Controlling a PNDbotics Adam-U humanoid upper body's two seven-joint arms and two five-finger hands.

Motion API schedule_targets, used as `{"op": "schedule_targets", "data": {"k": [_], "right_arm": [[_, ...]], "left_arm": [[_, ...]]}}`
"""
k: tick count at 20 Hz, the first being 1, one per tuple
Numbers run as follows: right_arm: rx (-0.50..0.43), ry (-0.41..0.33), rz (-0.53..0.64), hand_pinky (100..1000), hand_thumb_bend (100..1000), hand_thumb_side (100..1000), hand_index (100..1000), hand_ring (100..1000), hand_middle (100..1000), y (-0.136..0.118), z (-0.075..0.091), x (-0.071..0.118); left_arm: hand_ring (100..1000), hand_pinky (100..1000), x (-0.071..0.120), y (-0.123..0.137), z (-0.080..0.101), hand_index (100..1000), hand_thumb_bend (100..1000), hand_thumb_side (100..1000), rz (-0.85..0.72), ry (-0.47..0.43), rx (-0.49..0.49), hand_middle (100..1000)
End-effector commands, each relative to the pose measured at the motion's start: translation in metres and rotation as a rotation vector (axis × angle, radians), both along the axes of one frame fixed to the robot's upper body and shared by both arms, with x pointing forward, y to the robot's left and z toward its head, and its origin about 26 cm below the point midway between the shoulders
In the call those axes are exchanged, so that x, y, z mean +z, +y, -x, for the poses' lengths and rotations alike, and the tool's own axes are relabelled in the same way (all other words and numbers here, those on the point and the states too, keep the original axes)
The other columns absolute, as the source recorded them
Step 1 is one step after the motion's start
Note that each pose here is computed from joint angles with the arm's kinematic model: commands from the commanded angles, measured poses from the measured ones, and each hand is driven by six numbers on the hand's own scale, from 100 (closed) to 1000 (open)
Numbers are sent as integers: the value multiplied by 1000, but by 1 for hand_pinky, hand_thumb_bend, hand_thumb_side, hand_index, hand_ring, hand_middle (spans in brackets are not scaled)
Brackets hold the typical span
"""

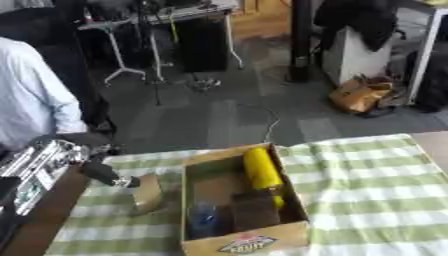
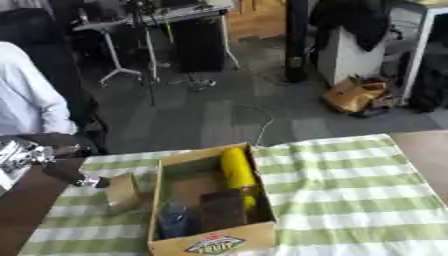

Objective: Pick up objects on the table and place them in the box.

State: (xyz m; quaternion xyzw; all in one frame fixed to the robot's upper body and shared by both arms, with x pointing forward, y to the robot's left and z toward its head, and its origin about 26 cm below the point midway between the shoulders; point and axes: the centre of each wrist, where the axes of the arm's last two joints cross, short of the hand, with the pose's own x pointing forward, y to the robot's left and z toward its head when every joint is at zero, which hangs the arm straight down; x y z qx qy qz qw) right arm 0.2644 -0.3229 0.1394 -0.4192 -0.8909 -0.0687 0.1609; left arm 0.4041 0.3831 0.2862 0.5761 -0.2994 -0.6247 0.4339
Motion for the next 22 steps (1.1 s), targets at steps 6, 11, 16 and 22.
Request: {"op": "schedule_targets", "data": {"k": [6, 11, 16, 22], "right_arm": [[11, -28, 33, 766, 100, 1000, 896, 987, 896, -2, 2, 6], [6, -11, 42, 765, 100, 1000, 894, 987, 894, -3, 3, 5], [1, 4, 45, 763, 100, 1000, 894, 987, 893, -5, 4, 5], [6, 27, 48, 758, 100, 1000, 890, 986, 890, -7, 4, 6]], "left_arm": [[929, 789, 20, 25, -12, 972, 406, 1000, 385, -184, 137, 869], [840, 715, 15, 13, -29, 929, 291, 1000, 884, -106, 390, 778], [841, 717, 10, -8, -44, 933, 293, 1000, 980, -42, 493, 782], [845, 733, -3, -35, -63, 952, 309, 1000, 1117, 76, 526, 817]]}}
